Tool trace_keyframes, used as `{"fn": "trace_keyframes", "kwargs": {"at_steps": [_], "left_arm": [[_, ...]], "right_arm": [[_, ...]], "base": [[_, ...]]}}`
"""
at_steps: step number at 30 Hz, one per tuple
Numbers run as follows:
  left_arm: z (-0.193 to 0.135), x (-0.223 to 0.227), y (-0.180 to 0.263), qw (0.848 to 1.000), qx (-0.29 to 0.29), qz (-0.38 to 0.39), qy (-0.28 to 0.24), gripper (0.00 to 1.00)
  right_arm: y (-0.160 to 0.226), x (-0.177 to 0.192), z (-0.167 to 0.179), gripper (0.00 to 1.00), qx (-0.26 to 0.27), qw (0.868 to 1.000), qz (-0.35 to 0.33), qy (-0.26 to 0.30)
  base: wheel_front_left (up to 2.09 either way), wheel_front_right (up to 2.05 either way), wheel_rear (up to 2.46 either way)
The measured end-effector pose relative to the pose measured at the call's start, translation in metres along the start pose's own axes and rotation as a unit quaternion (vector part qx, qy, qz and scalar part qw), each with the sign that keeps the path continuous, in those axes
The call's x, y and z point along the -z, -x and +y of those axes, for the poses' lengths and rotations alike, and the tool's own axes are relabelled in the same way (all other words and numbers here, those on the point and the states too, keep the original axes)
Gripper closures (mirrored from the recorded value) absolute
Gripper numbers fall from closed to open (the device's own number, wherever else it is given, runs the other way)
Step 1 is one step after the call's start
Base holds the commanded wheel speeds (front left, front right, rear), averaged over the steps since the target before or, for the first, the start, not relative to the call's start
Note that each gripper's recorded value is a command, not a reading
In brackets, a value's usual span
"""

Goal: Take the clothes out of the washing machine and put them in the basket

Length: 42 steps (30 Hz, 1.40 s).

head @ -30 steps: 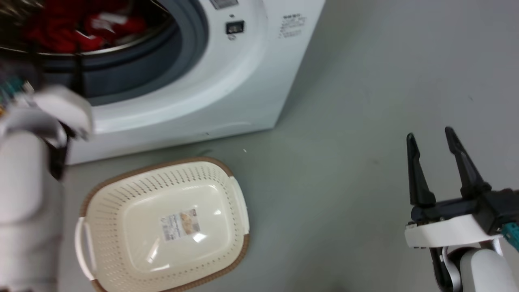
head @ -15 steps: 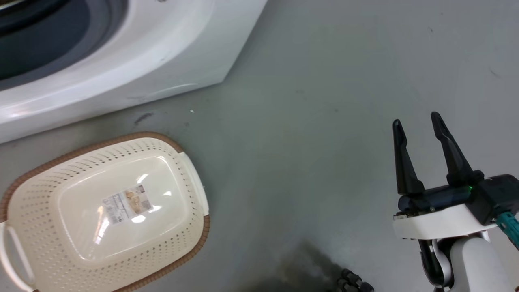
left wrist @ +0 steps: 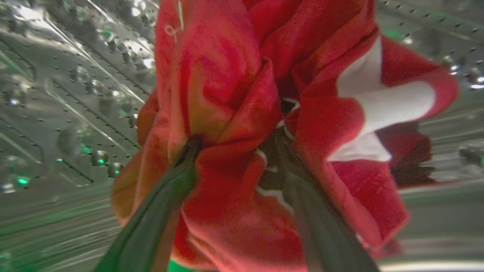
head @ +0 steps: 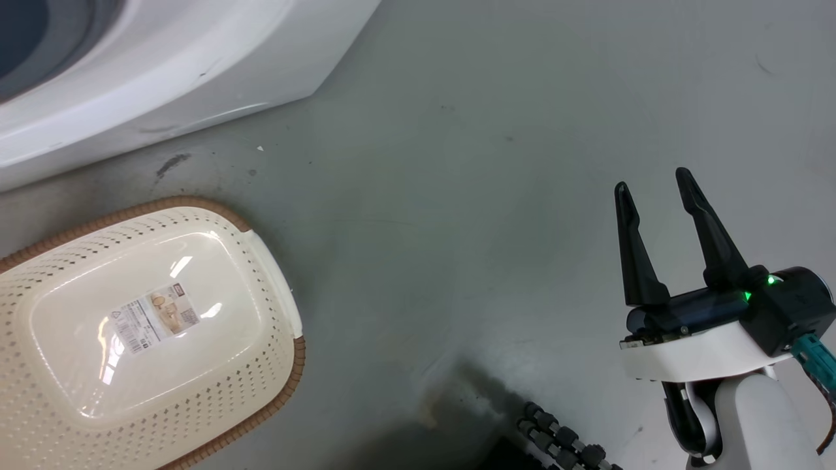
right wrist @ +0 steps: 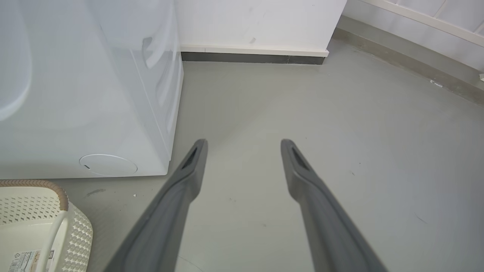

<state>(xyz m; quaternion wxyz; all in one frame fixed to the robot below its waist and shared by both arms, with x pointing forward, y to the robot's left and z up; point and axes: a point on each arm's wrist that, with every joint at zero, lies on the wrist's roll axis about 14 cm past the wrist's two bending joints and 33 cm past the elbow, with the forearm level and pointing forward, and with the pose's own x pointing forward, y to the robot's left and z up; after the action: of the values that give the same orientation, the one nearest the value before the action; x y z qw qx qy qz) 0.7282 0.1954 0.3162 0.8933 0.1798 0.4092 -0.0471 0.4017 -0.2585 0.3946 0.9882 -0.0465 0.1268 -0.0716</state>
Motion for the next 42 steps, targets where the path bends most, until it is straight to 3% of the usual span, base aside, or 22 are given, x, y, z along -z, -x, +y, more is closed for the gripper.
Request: {"fn": "trace_keyframes", "kwargs": {"at_steps": [6, 7, 8, 18, 28, 36, 42], "left_arm": [[-0.005, 0.009, -0.015, 1.000, 0.003, 0.003, 0.009, 0.00], [-0.006, 0.009, -0.016, 1.000, 0.004, 0.001, 0.010, 0.45], [-0.007, 0.009, -0.017, 1.000, 0.005, -0.001, 0.013, 1.00], [-0.007, -0.024, 0.007, 0.997, 0.002, -0.081, 0.009, 1.00], [-0.006, -0.066, 0.092, 0.972, 0.015, -0.232, 0.025, 1.00], [-0.006, -0.050, 0.166, 0.953, 0.025, -0.299, 0.037, 1.00], [-0.004, -0.033, 0.223, 0.930, 0.018, -0.362, 0.055, 1.00]], "right_arm": [[0.001, 0.004, -0.004, 0.00, 0.007, 1.000, 0.007, 0.002], [0.000, 0.004, -0.004, 0.00, 0.007, 1.000, 0.008, 0.002], [0.000, 0.005, -0.005, 0.00, 0.008, 1.000, 0.009, 0.003], [-0.003, -0.007, -0.006, 0.00, 0.007, 1.000, -0.012, 0.007], [0.010, -0.045, -0.015, 0.00, 0.015, 0.997, -0.067, 0.017], [0.031, -0.079, -0.007, 0.00, 0.001, 0.993, -0.118, 0.021], [0.050, -0.096, 0.000, 0.00, -0.011, 0.989, -0.148, 0.019]], "base": [[0.00, 0.00, 0.00], [0.00, 0.00, 0.00], [0.00, 0.00, 0.00], [0.00, 0.00, 0.00], [0.00, 0.00, 0.00], [0.00, 0.00, 0.00], [0.00, 0.00, 0.00]]}}
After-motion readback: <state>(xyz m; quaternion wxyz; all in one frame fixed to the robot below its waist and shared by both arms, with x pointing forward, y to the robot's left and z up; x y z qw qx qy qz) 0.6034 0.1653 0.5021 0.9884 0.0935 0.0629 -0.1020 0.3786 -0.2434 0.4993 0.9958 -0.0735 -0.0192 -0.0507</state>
